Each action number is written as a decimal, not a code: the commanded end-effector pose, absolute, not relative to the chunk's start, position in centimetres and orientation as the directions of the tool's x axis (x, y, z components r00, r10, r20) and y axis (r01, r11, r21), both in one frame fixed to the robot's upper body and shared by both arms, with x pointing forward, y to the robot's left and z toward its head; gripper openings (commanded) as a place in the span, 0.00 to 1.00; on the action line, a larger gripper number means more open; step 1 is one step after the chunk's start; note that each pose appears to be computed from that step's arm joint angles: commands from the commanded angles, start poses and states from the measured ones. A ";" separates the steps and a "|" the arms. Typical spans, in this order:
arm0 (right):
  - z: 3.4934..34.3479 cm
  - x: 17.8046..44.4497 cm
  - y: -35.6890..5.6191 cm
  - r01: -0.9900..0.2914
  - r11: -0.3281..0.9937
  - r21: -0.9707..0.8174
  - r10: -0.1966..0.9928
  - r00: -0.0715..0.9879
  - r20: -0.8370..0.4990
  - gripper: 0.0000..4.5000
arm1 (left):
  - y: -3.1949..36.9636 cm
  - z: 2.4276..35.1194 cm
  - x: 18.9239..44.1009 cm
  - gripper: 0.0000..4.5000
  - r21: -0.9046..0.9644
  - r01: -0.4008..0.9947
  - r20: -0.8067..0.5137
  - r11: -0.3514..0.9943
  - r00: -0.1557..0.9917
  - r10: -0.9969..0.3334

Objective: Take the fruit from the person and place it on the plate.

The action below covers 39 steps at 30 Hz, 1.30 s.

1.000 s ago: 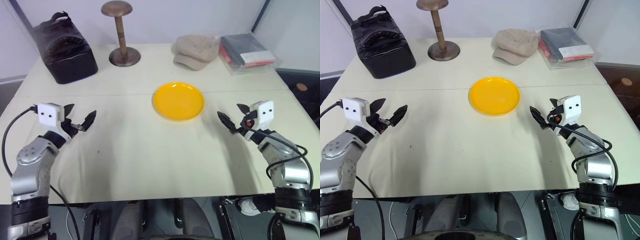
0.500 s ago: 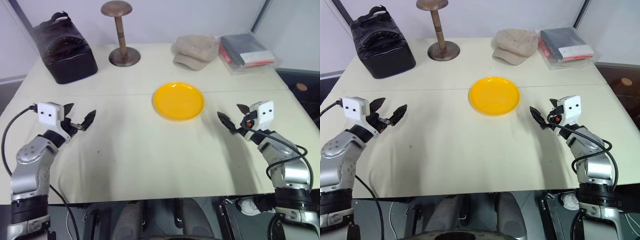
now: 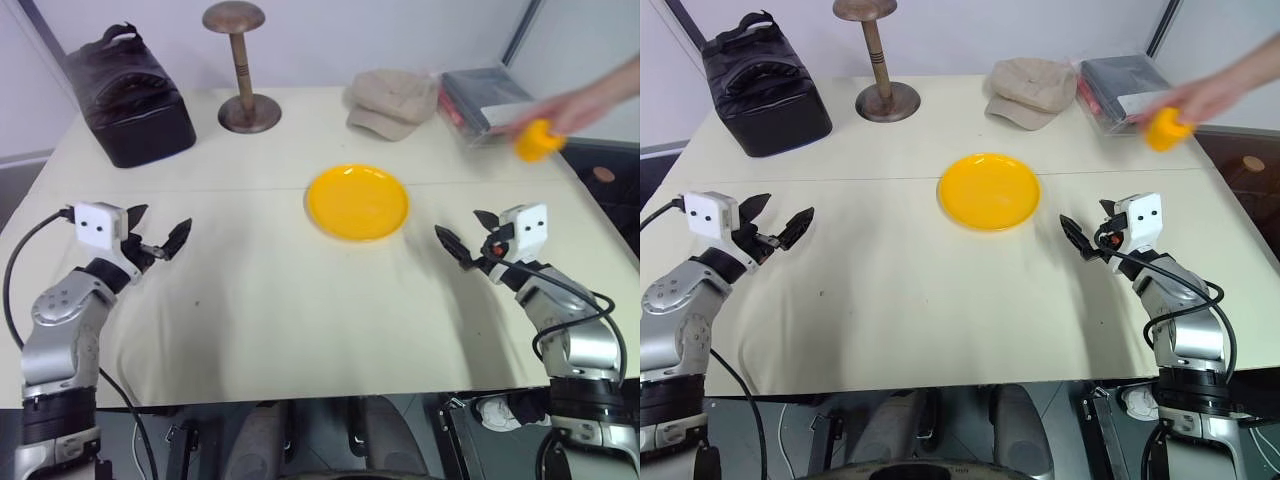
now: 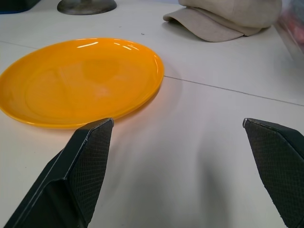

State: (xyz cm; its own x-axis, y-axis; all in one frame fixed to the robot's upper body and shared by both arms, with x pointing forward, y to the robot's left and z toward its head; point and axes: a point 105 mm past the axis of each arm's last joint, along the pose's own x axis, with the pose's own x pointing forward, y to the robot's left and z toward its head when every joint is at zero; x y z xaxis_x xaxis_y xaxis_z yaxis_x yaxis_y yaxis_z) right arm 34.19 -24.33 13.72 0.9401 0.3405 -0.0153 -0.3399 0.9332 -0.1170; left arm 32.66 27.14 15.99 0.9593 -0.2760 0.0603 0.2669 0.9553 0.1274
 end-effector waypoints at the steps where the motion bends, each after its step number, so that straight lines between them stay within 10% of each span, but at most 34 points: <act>1: 15.0 34.0 -24.6 -0.324 0.935 -0.144 0.332 0.943 0.033 1.00 | 27.0 17.1 32.8 1.00 0.161 0.267 0.092 0.950 0.955 -0.283; 7: 15.1 34.1 -24.7 -0.321 0.936 -0.146 0.329 0.944 0.033 1.00 | 26.9 17.8 33.0 1.00 0.167 0.276 0.115 0.946 0.948 -0.297; 19: 16.1 34.5 -25.2 -0.278 0.944 -0.179 0.293 0.954 0.068 1.00 | 20.2 26.8 30.8 1.00 0.251 0.758 0.151 0.603 0.584 -0.797; 39: 22.5 38.7 -19.1 -0.298 0.939 -0.171 0.339 0.885 0.320 1.00 | 17.6 25.4 33.5 1.00 0.213 0.808 0.161 0.550 0.526 -0.835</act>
State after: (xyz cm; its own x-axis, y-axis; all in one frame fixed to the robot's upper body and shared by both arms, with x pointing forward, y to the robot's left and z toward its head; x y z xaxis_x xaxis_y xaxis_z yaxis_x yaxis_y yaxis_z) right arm 38.79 -19.28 21.00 0.9054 0.3304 0.2667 -0.3009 0.9424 -0.1462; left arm 33.92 17.56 24.25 0.5308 -0.8370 0.1331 0.8209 0.5468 0.1646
